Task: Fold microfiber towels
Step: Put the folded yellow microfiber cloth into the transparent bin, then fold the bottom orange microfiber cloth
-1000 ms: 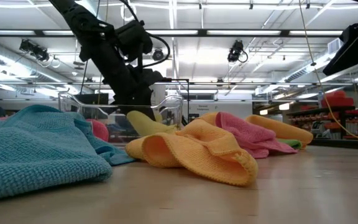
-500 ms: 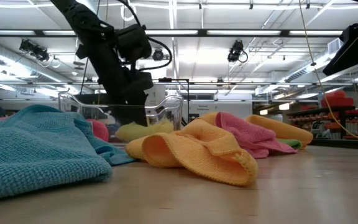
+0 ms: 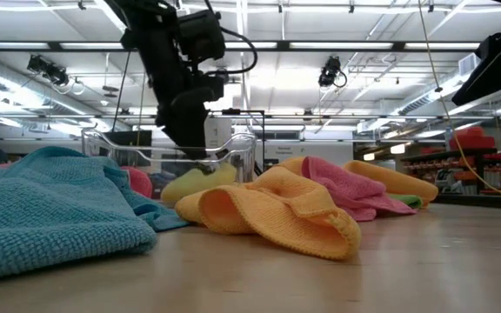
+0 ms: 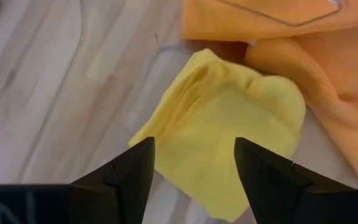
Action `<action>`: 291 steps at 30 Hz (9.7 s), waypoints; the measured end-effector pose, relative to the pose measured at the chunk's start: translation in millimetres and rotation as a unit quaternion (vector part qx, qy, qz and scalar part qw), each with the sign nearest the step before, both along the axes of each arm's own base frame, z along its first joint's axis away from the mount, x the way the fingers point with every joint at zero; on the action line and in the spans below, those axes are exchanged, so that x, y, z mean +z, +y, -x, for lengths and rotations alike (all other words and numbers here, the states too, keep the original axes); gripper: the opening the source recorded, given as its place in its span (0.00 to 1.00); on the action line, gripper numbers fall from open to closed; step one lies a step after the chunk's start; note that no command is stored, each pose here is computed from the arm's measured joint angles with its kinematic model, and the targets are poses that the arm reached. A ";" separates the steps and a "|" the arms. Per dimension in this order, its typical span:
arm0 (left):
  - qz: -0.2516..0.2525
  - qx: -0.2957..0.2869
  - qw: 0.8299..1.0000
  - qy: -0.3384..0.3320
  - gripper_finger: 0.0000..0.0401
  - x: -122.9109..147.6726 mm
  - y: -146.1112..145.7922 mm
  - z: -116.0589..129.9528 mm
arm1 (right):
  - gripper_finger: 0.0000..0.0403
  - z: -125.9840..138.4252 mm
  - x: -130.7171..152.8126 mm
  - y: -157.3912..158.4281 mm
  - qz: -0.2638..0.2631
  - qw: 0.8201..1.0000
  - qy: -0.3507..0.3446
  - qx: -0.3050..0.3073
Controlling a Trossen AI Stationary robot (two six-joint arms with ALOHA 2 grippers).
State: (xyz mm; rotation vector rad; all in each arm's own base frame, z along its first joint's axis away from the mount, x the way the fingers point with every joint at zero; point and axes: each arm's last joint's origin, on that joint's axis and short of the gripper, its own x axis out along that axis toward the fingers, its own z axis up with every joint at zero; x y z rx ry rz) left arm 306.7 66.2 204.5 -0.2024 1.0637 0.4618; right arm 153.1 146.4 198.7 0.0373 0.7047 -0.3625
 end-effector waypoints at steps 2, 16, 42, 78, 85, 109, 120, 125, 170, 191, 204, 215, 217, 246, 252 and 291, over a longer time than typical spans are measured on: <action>-0.013 -0.016 1.000 -0.002 0.55 1.4 -3.4 -2.1 | 0.50 0.0 0.0 0.0 0.000 1.000 0.000 0.000; -0.066 -0.063 0.995 -0.050 0.46 -13.0 -11.4 -17.9 | 0.50 -0.2 0.1 0.3 -0.001 1.000 -0.001 0.001; -0.062 -0.065 0.995 -0.038 0.39 -15.9 4.6 -43.0 | 0.50 -0.5 0.2 0.5 0.001 1.000 -0.003 0.001; -0.061 -0.301 0.952 0.000 0.29 26.5 -152.1 -68.7 | 0.50 -0.8 0.6 0.7 -0.002 1.000 -0.006 0.001; -0.081 -0.338 0.938 0.012 0.34 -24.6 -177.1 -89.4 | 0.50 -3.3 0.9 -0.9 0.002 1.000 -0.007 -0.001; -0.373 -0.563 0.719 0.165 0.30 -64.5 -211.0 -88.5 | 0.50 -4.3 0.9 -1.6 0.002 1.000 -0.005 -0.001; -0.392 -0.571 0.704 0.156 0.25 -77.5 -209.6 -98.7 | 0.50 -4.3 0.9 -1.4 0.002 1.000 -0.006 -0.001; -0.433 -0.537 0.710 0.144 0.18 -72.0 -215.4 -101.0 | 0.50 -4.3 0.8 -1.6 0.002 1.000 -0.005 -0.001; -0.259 -0.400 0.877 0.058 0.01 38.6 -178.4 -135.5 | 0.50 -51.0 -26.2 27.5 0.090 0.990 -0.039 0.101; -0.342 -0.426 0.820 -0.174 0.02 138.2 -203.9 -151.5 | 0.50 -13.6 0.3 39.6 0.058 0.984 -0.062 0.155; -0.400 -0.321 0.818 -0.262 0.01 183.3 -145.4 -168.8 | 0.50 11.4 21.3 35.3 0.033 0.981 -0.077 0.176; -0.340 -0.325 0.860 -0.198 0.01 165.1 -126.3 -166.2 | 0.50 6.0 -0.2 26.4 0.067 0.992 -0.046 0.094; -0.315 -0.333 0.868 -0.192 0.01 161.3 -127.0 -164.7 | 0.50 2.6 -6.1 25.8 0.075 0.993 -0.035 0.085; -0.239 -0.402 0.872 -0.142 0.05 145.4 -163.3 -149.6 | 0.02 -31.6 -13.3 15.5 0.041 0.995 0.024 0.091; -0.241 -0.432 0.857 -0.147 0.02 149.0 -187.5 -140.9 | 0.02 -23.5 17.6 30.5 -0.031 0.986 0.016 0.163; -0.146 -0.472 0.840 -0.226 0.02 162.2 -279.6 -108.5 | 0.02 1.1 157.9 47.4 -0.229 0.923 0.038 0.307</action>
